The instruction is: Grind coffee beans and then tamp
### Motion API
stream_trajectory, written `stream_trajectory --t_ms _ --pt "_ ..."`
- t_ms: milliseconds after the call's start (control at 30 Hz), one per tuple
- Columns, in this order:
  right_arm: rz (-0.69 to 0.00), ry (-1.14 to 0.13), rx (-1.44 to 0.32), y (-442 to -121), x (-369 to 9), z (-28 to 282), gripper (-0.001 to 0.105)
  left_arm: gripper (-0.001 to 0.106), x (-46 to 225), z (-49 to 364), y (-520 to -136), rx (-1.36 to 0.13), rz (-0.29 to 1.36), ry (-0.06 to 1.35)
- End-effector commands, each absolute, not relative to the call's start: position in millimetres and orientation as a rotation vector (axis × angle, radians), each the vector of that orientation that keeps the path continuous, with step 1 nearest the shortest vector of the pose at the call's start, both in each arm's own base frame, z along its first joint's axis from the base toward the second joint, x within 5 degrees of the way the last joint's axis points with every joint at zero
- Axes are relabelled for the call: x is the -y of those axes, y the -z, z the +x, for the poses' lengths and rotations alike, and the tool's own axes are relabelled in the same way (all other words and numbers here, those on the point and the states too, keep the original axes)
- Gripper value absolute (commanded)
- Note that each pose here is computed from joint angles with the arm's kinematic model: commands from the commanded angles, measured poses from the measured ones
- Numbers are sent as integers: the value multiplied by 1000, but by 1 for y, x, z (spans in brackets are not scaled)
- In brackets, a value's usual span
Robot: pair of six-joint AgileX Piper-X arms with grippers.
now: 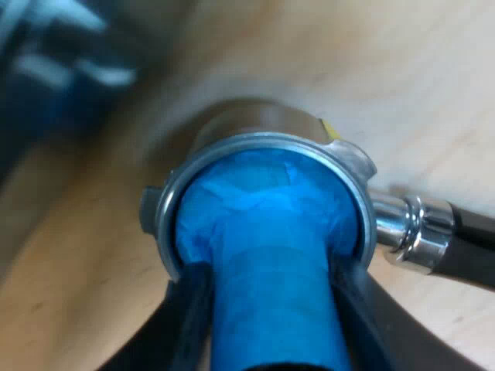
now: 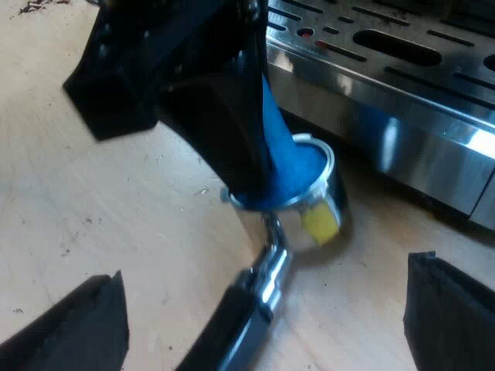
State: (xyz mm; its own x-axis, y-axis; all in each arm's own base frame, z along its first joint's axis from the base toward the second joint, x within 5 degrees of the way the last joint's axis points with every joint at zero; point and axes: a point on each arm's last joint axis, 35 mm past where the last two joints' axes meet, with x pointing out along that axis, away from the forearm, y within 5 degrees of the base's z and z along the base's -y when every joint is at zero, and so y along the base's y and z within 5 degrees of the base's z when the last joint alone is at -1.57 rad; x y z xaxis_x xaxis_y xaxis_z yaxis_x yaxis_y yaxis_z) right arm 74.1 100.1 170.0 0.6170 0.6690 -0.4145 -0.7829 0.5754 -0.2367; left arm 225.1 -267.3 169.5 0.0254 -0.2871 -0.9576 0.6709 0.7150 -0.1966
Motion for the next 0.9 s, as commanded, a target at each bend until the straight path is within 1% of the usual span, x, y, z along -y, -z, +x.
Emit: stream_trajectory --t_ms 33,267,500,733,833,900 --pt "-419 -860 -283 -172 -101 74 74 0 266 205 -139 -1480 426 741" --pt "-419 -860 -283 -172 -101 74 74 0 271 204 -140 -1461 409 743" --pt "-419 -860 -283 -172 -101 74 74 0 270 205 -143 -1455 432 717" --pt "-414 -860 -276 -173 -101 75 74 0 273 208 -172 -1372 404 735" --pt "-390 -858 -235 -177 -102 76 74 0 275 210 -199 -1296 369 763" --pt "-381 -857 -221 -179 -103 76 74 0 276 210 -210 -1265 354 775"
